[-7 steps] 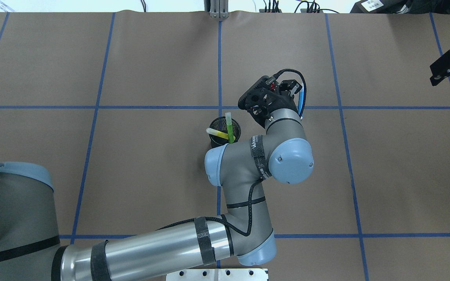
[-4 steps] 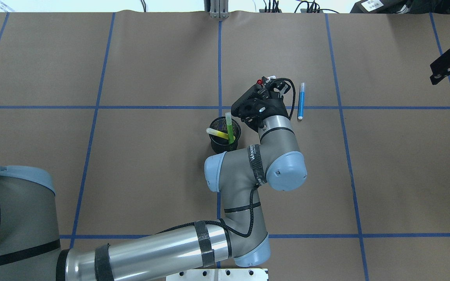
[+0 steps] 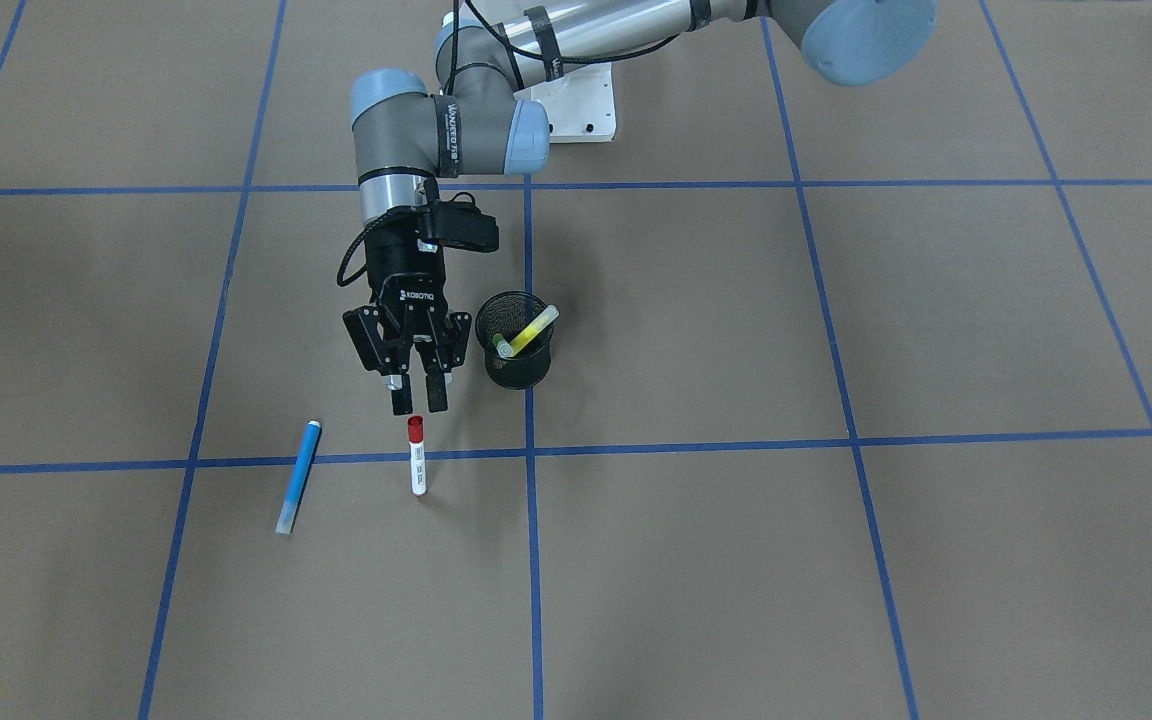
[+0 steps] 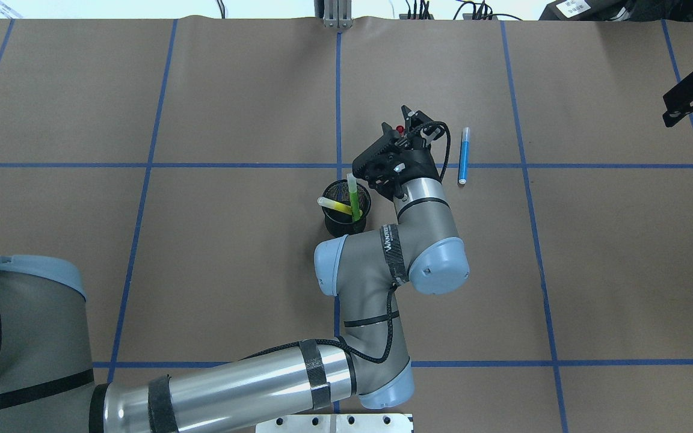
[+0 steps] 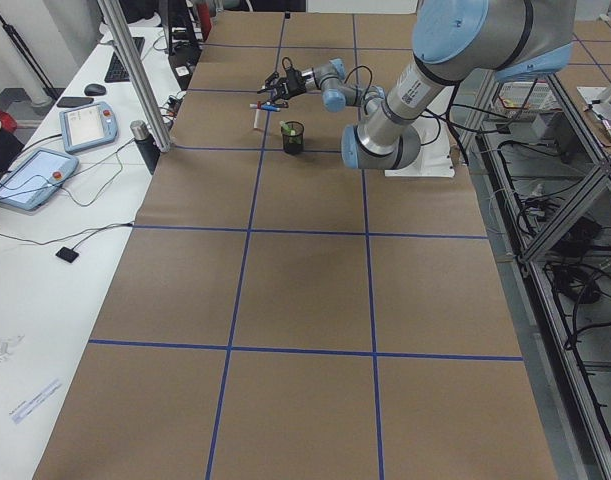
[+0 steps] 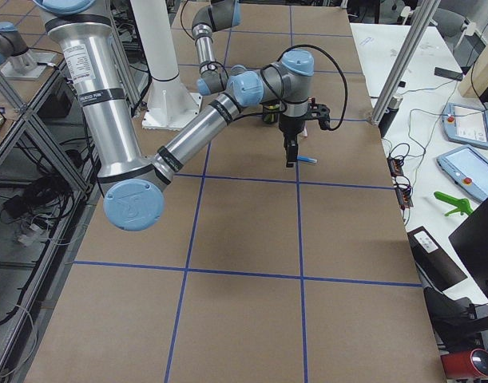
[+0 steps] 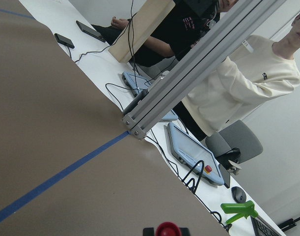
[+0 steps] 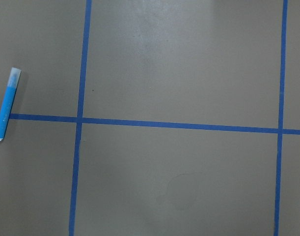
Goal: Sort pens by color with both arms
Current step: 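Carry the red-capped marker beside the blue marker with the left gripper, then withdraw the left arm away from the table while the right arm moves in, then move the right gripper over the black mesh pen cup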
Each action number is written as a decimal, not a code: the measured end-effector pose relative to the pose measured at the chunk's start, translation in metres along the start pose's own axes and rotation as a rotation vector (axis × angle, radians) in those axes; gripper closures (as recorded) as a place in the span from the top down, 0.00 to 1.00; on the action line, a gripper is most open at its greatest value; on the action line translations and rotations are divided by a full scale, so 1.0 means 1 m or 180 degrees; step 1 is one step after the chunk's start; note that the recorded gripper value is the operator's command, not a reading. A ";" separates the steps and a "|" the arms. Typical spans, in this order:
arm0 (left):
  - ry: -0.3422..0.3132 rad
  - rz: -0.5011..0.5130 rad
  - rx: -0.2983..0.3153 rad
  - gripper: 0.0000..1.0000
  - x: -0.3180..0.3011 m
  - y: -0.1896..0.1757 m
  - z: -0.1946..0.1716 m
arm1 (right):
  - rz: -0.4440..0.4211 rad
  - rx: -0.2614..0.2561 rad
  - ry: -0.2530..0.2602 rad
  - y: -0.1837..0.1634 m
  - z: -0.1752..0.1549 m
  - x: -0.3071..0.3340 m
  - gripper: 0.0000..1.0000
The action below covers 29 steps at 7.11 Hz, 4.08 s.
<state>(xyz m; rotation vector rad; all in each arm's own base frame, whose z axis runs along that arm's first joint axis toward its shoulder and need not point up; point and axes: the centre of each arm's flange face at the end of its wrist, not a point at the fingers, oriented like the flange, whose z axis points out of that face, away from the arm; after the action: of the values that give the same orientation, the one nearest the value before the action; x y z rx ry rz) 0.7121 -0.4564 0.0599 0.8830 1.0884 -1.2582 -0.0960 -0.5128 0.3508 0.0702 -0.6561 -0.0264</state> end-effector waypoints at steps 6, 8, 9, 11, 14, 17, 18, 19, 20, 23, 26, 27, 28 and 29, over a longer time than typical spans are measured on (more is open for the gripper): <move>0.0214 0.0481 -0.0642 1.00 0.046 -0.133 -0.014 | 0.0014 0.0030 -0.0013 0.000 -0.005 0.000 1.00; 0.0091 0.0853 -0.1152 1.00 0.008 -0.207 0.019 | 0.0019 0.0034 -0.0016 0.001 -0.006 0.000 1.00; -0.0036 0.1028 -0.1410 1.00 -0.009 -0.242 0.041 | 0.0021 0.0033 -0.0019 0.001 -0.006 -0.001 1.00; -0.0394 0.1460 -0.1913 1.00 -0.032 -0.298 0.082 | 0.0111 0.0022 -0.0030 0.001 -0.005 -0.001 1.00; -0.0926 0.2074 -0.2809 1.00 -0.094 -0.384 0.126 | 0.0694 0.0001 -0.0120 -0.010 -0.006 -0.050 0.99; -0.1198 0.2466 -0.3325 1.00 -0.190 -0.450 0.139 | 0.2014 -0.0195 -0.0244 -0.043 0.002 -0.203 0.99; -0.1265 0.2632 -0.3470 1.00 -0.208 -0.469 0.143 | 0.2331 -0.0247 -0.0276 -0.048 -0.001 -0.240 1.00; -0.1316 0.2796 -0.3618 1.00 -0.224 -0.490 0.148 | 0.2588 -0.0309 -0.0298 -0.047 -0.003 -0.272 1.00; -0.1359 0.2927 -0.3715 1.00 -0.244 -0.514 0.152 | 0.2756 -0.0379 -0.0298 -0.042 -0.001 -0.300 1.00; -0.1359 0.3076 -0.3924 1.00 -0.310 -0.581 0.156 | 0.2804 -0.0494 -0.0247 -0.030 0.010 -0.348 1.00; -0.1332 0.3021 -0.4078 1.00 -0.355 -0.619 0.157 | 0.2834 -0.0561 -0.0118 -0.051 0.024 -0.378 1.00; -0.1340 0.3025 -0.4096 1.00 -0.369 -0.625 0.158 | 0.2808 -0.0579 -0.0114 -0.052 0.024 -0.384 1.00; -0.1354 0.3017 -0.4109 1.00 -0.380 -0.629 0.158 | 0.2750 -0.0599 -0.0121 -0.050 0.025 -0.389 1.00; -0.1365 0.2989 -0.4136 1.00 -0.390 -0.633 0.157 | 0.2652 -0.0600 -0.0145 -0.050 0.021 -0.392 1.00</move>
<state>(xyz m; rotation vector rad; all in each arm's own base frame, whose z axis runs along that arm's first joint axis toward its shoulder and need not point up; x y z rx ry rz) 0.1152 -0.5778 0.5146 0.0164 0.7310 0.1611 -0.4199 -0.5454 0.1253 -0.3892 -0.6851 0.7133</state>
